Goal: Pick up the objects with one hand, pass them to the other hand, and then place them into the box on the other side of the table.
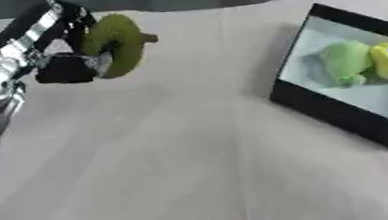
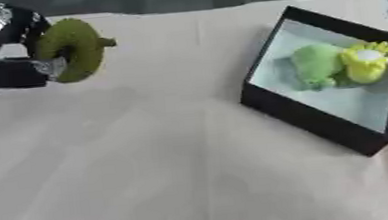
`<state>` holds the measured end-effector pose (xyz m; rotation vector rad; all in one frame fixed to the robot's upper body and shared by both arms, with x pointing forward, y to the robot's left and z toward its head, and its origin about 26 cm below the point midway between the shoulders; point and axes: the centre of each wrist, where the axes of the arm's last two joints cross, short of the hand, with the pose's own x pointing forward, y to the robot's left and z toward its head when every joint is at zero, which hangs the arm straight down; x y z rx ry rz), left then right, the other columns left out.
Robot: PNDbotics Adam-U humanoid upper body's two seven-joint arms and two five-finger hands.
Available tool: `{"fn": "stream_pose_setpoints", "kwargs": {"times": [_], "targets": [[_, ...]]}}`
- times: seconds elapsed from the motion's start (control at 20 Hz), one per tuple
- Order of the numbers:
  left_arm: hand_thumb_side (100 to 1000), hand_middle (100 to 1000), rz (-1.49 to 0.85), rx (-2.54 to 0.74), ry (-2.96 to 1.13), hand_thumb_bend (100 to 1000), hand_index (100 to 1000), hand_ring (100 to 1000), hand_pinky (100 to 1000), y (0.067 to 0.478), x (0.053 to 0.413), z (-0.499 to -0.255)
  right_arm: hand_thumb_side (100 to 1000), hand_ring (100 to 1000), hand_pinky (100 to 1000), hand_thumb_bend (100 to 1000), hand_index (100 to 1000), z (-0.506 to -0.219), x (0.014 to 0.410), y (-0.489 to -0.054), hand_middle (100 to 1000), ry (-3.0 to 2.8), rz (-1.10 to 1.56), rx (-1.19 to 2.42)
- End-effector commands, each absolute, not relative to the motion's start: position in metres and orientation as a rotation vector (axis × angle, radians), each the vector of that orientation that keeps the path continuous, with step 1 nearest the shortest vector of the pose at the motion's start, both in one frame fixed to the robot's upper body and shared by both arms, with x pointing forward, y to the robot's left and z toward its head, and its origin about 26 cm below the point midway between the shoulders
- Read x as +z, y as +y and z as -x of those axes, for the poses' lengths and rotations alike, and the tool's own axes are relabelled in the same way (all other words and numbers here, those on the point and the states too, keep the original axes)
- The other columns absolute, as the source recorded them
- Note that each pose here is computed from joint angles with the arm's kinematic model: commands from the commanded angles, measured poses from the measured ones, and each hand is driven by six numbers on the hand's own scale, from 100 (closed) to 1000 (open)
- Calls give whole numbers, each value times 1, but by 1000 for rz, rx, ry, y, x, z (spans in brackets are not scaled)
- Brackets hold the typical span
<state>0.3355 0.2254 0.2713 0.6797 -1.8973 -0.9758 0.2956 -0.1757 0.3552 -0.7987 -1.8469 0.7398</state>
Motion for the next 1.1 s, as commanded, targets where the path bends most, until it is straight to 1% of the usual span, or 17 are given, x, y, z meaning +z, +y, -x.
{"fn": "stream_pose_setpoints", "kwargs": {"times": [0.05,0.4,0.7,0.75,0.8,0.85,0.9,1.0,1.1], "targets": [[100,226,-710,-990,-1971,100,501,417,527,217,277,-326,262,925,875,282,835,-290,362,-165,886,-1850,816,821],[100,224,-670,-968,-2016,100,501,418,534,202,264,-324,263,924,868,273,837,-283,364,-143,888,-1835,784,944],[100,229,-746,-983,-2099,100,499,421,534,196,265,-317,250,925,863,270,841,-281,363,-132,894,-1818,743,1014],[100,228,-761,-984,-2111,100,497,420,532,194,265,-316,241,926,862,276,843,-281,362,-130,896,-1814,735,1023],[100,228,-771,-980,-2121,100,496,419,531,193,264,-315,184,929,861,409,848,-280,362,-129,900,-1812,727,1031],[100,226,-775,-975,-2131,100,496,419,531,192,264,-314,217,931,860,307,850,-280,362,-127,905,-1808,716,1042],[100,225,-778,-969,-2142,100,496,418,531,191,263,-313,203,934,859,322,852,-280,361,-126,908,-1803,702,1054],[100,224,-779,-952,-2169,100,495,418,532,188,263,-312,164,944,858,382,855,-281,359,-124,917,-1787,671,1078],[100,223,-779,-939,-2195,100,493,417,532,187,263,-310,144,948,858,404,852,-284,356,-122,919,-1766,632,1097]]}}
